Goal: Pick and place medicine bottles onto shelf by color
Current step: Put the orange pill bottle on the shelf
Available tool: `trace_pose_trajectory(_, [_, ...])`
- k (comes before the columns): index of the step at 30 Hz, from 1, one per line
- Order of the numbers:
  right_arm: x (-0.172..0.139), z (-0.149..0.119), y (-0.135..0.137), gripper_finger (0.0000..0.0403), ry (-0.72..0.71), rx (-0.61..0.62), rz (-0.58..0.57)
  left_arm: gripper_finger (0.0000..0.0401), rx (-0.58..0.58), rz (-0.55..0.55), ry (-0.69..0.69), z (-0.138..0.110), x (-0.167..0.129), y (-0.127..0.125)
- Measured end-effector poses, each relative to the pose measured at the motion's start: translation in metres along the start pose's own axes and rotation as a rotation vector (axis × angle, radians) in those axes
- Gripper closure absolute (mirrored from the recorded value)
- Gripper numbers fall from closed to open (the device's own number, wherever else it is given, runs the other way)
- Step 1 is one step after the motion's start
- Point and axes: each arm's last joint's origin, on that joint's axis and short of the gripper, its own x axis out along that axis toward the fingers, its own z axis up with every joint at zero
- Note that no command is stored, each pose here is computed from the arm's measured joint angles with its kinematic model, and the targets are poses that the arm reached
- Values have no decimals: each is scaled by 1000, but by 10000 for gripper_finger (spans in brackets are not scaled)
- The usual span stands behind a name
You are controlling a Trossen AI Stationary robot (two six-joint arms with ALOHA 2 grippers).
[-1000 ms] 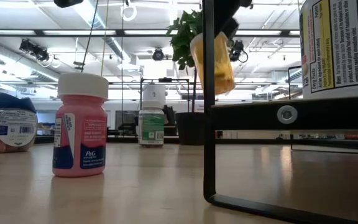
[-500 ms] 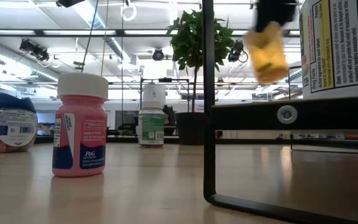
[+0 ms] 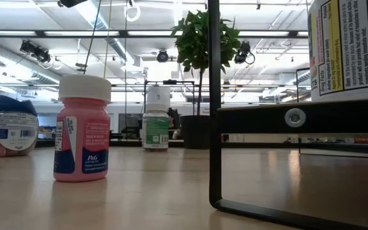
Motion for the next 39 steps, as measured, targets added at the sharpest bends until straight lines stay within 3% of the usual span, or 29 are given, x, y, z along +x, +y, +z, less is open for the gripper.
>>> trace_pose_trajectory(9, [-11, -44, 12, 173, -154, -20, 36, 229, -5, 1, 0, 0, 0, 0])
trace_pose_trajectory(15, [12, -59, 28, 173, -128, -54, 24, 229, -7, 0, -1, 0, 0, 0])
trace_pose_trajectory(20, [27, -63, 40, 173, -114, -47, 54, 229, -15, -1, -1, 0, 0, 0])
trace_pose_trajectory(39, [39, -68, 37, 173, -152, -46, 39, 229, -7, 1, 0, 0, 0, 0])
